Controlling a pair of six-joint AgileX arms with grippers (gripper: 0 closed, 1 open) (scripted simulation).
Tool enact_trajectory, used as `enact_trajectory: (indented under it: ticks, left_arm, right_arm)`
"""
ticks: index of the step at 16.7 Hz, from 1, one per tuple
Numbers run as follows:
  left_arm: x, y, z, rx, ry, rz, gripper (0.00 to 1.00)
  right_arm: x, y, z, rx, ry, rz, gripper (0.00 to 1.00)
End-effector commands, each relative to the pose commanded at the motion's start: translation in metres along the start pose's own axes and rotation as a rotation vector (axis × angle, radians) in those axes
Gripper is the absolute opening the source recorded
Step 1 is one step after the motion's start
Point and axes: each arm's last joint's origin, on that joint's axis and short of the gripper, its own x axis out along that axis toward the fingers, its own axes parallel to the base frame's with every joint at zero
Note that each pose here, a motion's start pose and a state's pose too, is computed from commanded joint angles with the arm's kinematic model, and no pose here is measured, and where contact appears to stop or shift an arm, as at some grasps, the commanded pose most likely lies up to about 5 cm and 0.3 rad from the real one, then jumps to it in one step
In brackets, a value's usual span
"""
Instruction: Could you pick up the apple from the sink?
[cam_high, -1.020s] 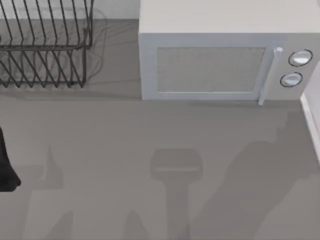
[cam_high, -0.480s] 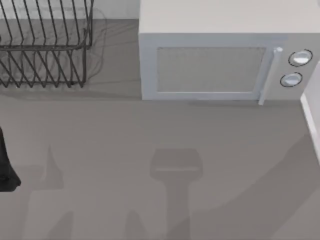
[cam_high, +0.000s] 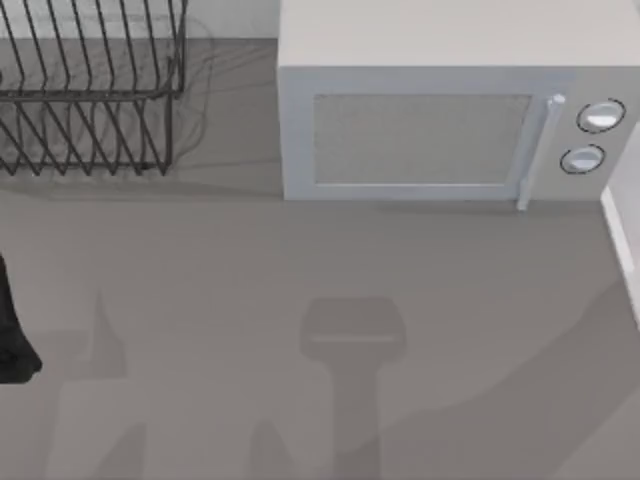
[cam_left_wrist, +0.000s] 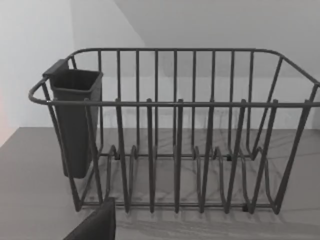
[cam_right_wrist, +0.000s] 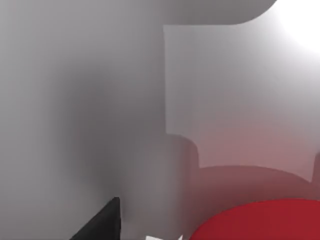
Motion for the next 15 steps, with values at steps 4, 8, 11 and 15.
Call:
enact_trajectory:
  ticks: [4, 8, 11, 15]
  left_arm:
    - [0.0000, 0.0000, 0.0000, 0.000, 0.000, 0.000, 1.00]
    - [0.0000, 0.0000, 0.0000, 0.000, 0.000, 0.000, 1.00]
    - [0.0000, 0.0000, 0.0000, 0.000, 0.000, 0.000, 1.00]
    - [0.0000, 0.0000, 0.0000, 0.000, 0.000, 0.000, 1.00]
  right_arm:
    - [0.0000, 0.0000, 0.0000, 0.000, 0.000, 0.000, 0.70]
    - [0.0000, 0.0000, 0.0000, 0.000, 0.000, 0.000, 0.40]
    - [0.0000, 0.0000, 0.0000, 0.000, 0.000, 0.000, 0.17]
    - [0.0000, 0.0000, 0.0000, 0.000, 0.000, 0.000, 0.00]
